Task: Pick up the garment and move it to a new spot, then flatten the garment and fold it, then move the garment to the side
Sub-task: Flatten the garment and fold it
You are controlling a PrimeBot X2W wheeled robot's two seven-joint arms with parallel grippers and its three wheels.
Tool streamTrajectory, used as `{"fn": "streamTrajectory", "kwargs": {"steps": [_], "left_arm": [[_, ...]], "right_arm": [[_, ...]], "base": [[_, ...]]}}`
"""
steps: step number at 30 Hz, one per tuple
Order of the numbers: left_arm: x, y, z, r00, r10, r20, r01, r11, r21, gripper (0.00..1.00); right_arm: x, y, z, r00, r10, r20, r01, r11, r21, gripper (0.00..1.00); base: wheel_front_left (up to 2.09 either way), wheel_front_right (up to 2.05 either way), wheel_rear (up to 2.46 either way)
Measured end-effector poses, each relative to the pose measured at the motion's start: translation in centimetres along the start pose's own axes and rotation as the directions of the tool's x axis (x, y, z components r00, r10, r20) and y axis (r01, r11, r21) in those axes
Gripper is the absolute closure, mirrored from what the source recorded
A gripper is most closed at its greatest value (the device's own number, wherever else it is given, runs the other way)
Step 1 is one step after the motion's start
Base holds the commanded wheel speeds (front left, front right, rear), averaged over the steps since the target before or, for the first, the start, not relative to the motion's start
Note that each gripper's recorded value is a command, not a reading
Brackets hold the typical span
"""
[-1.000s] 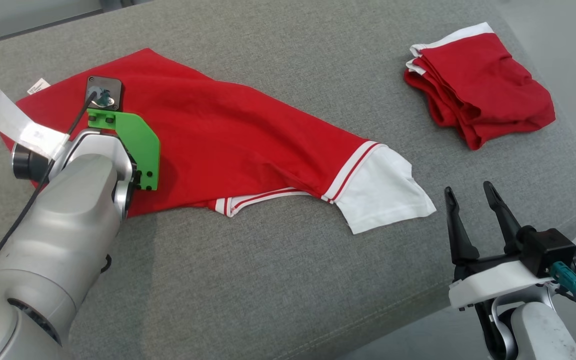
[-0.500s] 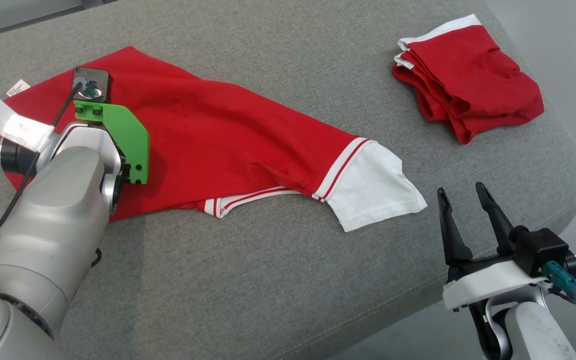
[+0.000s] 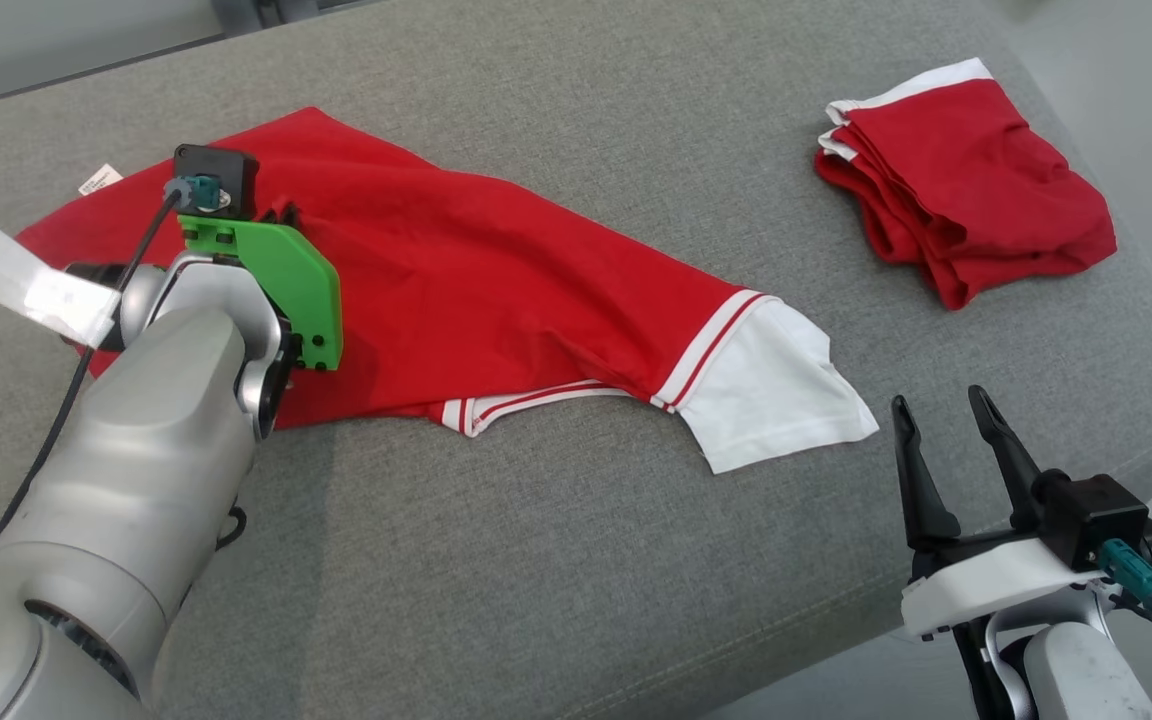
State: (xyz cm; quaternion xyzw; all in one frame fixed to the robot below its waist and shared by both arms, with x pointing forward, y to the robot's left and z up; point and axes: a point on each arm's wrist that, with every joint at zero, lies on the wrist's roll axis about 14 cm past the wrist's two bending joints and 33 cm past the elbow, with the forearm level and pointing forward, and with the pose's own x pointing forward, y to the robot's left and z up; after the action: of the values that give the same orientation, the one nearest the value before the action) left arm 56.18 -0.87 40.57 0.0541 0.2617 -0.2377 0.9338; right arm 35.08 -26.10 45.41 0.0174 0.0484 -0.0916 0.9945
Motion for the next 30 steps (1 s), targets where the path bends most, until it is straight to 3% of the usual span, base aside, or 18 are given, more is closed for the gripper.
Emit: {"fn": "streamTrajectory", "kwargs": {"steps": [4,12,20,27,30], "left_arm": [[-1.6,-0.6,0.1,0.996,-0.033,0.088,0.038,0.998,-0.056,1.0],[-6.3,2.1,-6.6,0.998,0.048,0.05,-0.038,0.98,-0.193,1.0],[-13.5,2.6,-12.9,0.993,0.108,-0.036,-0.114,0.93,-0.349,1.0],[-19.0,1.3,-14.9,0.985,0.143,-0.094,-0.171,0.874,-0.455,1.0],[-20.0,0.8,-15.1,0.984,0.143,-0.102,-0.175,0.867,-0.466,1.0]], "right_arm": [[-0.7,-0.1,0.2,1.0,0.0,0.009,0.0,1.0,0.002,0.0],[-2.1,0.3,-0.7,1.0,0.014,-0.015,-0.014,1.0,0.005,0.0],[-0.6,2.7,-0.3,0.995,0.103,0.002,-0.103,0.995,-0.005,0.0],[0.6,4.8,-0.2,0.985,0.174,0.008,-0.174,0.985,-0.011,0.0],[0.8,5.2,-0.2,0.982,0.188,0.008,-0.187,0.982,-0.013,0.0]], "base": [[0.0,0.0,0.0],[0.0,0.0,0.0],[0.0,0.0,0.0],[0.0,0.0,0.0],[0.0,0.0,0.0]]}}
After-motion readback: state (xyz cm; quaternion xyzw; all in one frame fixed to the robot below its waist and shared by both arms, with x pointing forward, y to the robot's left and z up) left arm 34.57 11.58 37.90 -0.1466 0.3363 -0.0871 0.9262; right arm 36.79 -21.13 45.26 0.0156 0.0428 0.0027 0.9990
